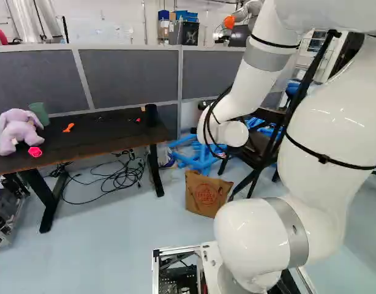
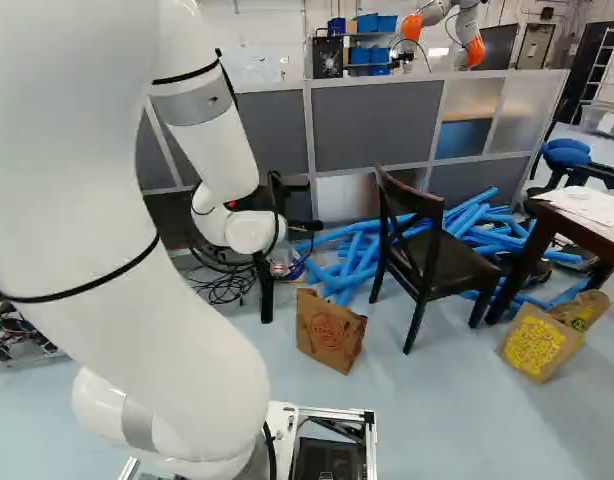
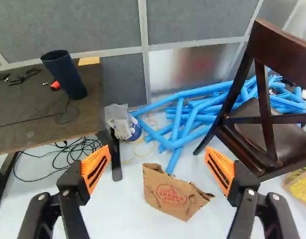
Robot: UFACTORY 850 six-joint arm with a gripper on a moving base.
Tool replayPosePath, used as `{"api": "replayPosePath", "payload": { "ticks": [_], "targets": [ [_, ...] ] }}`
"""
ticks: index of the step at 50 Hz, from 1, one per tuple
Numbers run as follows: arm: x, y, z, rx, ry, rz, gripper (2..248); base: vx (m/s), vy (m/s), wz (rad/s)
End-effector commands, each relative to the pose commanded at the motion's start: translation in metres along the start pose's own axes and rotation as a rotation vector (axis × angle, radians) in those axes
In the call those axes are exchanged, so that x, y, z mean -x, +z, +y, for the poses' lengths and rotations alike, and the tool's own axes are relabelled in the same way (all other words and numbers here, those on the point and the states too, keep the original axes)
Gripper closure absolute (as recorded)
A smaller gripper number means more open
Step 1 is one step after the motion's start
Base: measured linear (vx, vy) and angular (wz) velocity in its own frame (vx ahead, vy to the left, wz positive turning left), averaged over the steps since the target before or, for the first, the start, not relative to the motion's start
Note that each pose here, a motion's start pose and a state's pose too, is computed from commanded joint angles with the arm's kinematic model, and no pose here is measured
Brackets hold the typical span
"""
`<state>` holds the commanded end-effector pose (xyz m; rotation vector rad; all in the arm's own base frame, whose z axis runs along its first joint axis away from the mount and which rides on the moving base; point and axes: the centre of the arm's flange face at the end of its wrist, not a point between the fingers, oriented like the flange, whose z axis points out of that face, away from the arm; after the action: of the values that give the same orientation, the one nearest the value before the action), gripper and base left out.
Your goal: Pick up the bag on the ground and place it on the table
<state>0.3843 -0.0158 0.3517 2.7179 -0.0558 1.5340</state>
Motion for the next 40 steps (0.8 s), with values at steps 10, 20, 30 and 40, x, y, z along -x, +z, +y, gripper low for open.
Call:
{"api": "replayPosePath", "payload": {
  "ticks": [10,20,30,40],
  "targets": [
    [0.002,0.022,0.005,0.011,0.007,-0.057,3,0.0,0.0,0.0],
    [0.005,0.044,0.011,0.021,0.014,-0.113,3,0.0,0.0,0.0],
    [0.009,0.066,0.016,0.03,0.022,-0.167,3,0.0,0.0,0.0],
    [0.014,0.089,0.022,0.038,0.029,-0.218,3,0.0,0.0,0.0]
  ]
}}
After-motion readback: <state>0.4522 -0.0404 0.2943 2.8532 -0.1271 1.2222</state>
